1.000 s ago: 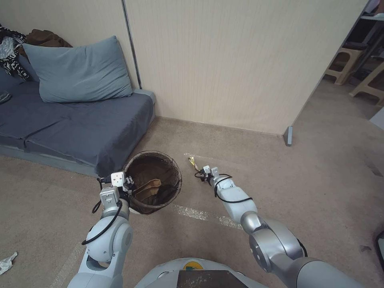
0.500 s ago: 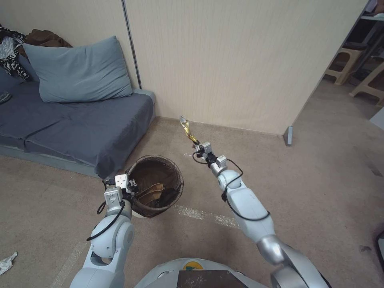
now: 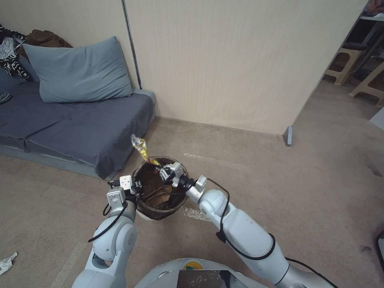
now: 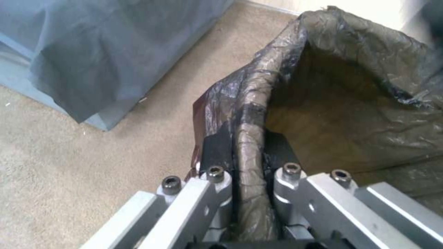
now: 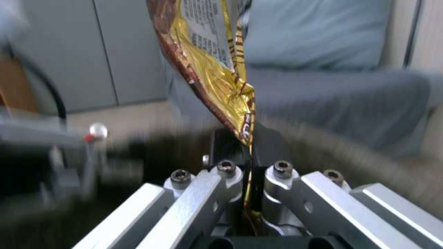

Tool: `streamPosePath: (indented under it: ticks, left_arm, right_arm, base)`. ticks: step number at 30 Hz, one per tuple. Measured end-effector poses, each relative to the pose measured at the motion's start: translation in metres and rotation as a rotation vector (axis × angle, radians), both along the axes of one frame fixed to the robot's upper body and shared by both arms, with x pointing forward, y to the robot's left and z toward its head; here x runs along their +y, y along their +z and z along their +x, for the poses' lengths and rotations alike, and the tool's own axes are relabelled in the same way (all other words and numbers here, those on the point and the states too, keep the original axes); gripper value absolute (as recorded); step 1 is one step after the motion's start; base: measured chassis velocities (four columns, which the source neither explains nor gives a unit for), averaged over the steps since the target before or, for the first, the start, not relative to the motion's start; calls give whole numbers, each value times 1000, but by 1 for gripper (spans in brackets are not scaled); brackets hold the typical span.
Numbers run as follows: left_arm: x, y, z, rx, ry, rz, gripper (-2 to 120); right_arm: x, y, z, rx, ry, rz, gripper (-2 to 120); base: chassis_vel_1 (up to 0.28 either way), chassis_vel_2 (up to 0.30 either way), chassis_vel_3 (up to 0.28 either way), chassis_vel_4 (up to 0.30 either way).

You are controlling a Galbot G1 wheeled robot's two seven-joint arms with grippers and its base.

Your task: Pick up the trash bin, then pick up the garbage from the floor and place it into the trash bin.

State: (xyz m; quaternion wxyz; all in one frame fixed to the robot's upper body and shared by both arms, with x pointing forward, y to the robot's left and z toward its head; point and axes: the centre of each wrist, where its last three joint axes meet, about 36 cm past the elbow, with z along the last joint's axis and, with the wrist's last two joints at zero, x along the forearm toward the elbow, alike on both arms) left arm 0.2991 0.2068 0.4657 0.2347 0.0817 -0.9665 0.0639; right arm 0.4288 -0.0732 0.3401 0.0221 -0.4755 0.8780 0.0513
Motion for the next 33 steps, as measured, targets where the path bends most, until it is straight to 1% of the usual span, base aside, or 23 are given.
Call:
streamPosePath:
  ticks: [3,4,6,8,11,17,21,23,24,27,28,31,32,33]
  left_arm:
    - [1,2,-1,-6,3,0,5]
    - [1,2,-1,-6,3,0,5]
    - [2,3,-1,-8,7,3,5]
    - [2,3,-1,-9,8,3,5]
    - [2,4,-1,-10,9,2,5]
    - [3,4,0,-13,12,6,5]
    - [4,5,2,-18,16,7,5]
    - [5,5,2,-20,17,8,5]
    - [5,5,2,-20,17,8,5]
    - [6,4,3,-18,19,10,5]
    - [6,4,3,-18,19,10,5]
    - [7,2,5,-14,22,11,5]
    - [7,2,5,-14,22,11,5]
    - [7,1,5,-13,23,11,5]
  right_arm:
    - [2,-22,-5,37,0,-38,0]
    - [2,-22,-5,37,0,-38,0]
    - [1,-37,-10,56,-4,-63,0]
    - [1,-42,-12,61,-7,-69,0]
    - [-4,-58,-15,79,-25,-90,0]
    - [-11,-59,-16,77,-30,-95,0]
    - [-13,-57,-14,55,-23,-108,1]
    - [-12,-57,-13,50,-25,-110,10]
    - [-12,-57,-13,50,-25,-110,10]
    - [-13,-56,-13,44,-27,-111,25]
    - [-13,-56,-13,44,-27,-111,25]
    - [-14,-50,-12,31,-28,-105,39]
    - [-14,-50,-12,31,-28,-105,39]
    - [-14,-48,-13,27,-28,-102,44]
  base:
    - [0,0,0,0]
    - [0,0,0,0]
    - [0,0,0,0]
    - [0,0,0,0]
    - [0,0,0,0]
    - [0,0,0,0]
    - [0,0,0,0]
    - [0,0,0,0]
    - [0,0,0,0]
    - [0,0,0,0]
    - [0,0,0,0]
    - [0,0,0,0]
    - [0,0,0,0]
    - [0,0,0,0]
